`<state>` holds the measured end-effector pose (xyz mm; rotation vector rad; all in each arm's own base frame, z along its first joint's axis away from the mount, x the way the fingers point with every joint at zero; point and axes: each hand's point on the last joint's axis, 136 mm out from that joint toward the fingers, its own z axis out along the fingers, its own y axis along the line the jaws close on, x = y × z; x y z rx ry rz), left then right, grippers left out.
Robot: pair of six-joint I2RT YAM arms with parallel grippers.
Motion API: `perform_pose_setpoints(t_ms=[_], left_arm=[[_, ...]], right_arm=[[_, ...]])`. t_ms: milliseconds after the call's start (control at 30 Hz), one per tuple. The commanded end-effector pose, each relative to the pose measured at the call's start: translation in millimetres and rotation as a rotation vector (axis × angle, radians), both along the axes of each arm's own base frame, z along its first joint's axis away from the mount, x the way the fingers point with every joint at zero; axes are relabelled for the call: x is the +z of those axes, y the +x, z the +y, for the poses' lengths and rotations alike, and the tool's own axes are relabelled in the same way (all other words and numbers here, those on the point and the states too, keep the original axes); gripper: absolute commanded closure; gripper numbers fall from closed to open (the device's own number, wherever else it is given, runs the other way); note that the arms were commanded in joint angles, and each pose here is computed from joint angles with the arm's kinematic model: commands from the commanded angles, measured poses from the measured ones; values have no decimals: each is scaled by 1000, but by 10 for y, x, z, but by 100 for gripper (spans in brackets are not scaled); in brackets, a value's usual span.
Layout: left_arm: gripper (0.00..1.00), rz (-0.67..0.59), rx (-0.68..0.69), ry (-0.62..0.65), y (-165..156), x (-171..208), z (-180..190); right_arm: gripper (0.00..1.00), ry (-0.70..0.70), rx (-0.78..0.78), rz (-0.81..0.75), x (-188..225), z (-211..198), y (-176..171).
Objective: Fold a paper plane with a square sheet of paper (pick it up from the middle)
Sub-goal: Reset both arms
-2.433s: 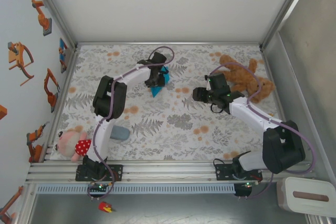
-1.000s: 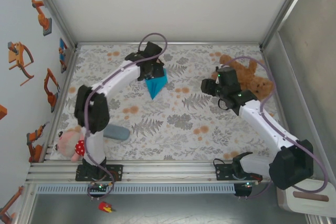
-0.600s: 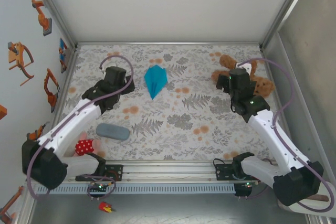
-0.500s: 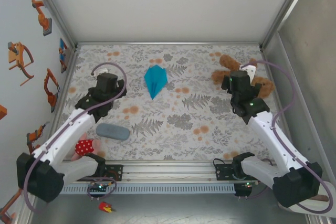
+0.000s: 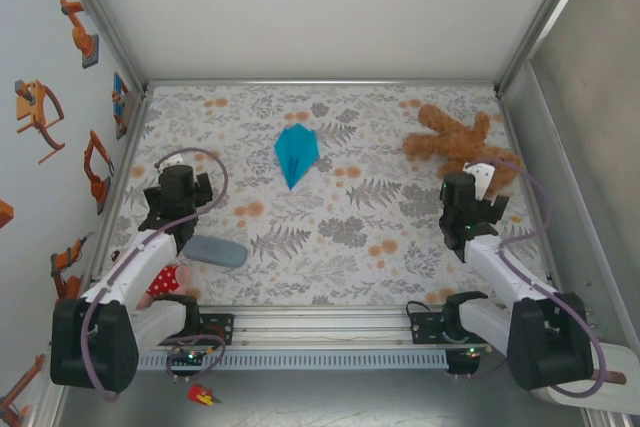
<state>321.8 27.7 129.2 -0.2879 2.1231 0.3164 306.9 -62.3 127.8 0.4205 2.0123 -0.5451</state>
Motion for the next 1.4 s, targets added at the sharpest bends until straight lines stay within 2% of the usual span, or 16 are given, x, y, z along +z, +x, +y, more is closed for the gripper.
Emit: perform_pose_setpoints(t_ms=[0,133,267,500,700,1033,1167,1367], left_arm=[[4,-110,-87,-23,181,68,-60],[4,-191,-197,-38,303,10,-189],[4,-184,-237,-75,403,-144,-224],[4,-231,-299,-174,556,-161,-203],[4,-235,-340,-208,644,-305,-214],[4,-201,-352,-163,723,-439,-292],[4,-164,-289,-96,746,-463,-254],[4,-170,-283,-87,745,-457,-253]], right_arm=[[1,-33,10,-161,242,-5,198],[1,-41,84,-161,138,59,352],[1,-23,115,-105,-66,61,500],[1,65,244,-139,-146,166,748],[1,136,344,-144,-336,266,843],[1,143,400,-156,-378,338,852],[1,148,399,-151,-382,337,863],[1,149,400,-150,-385,339,861]])
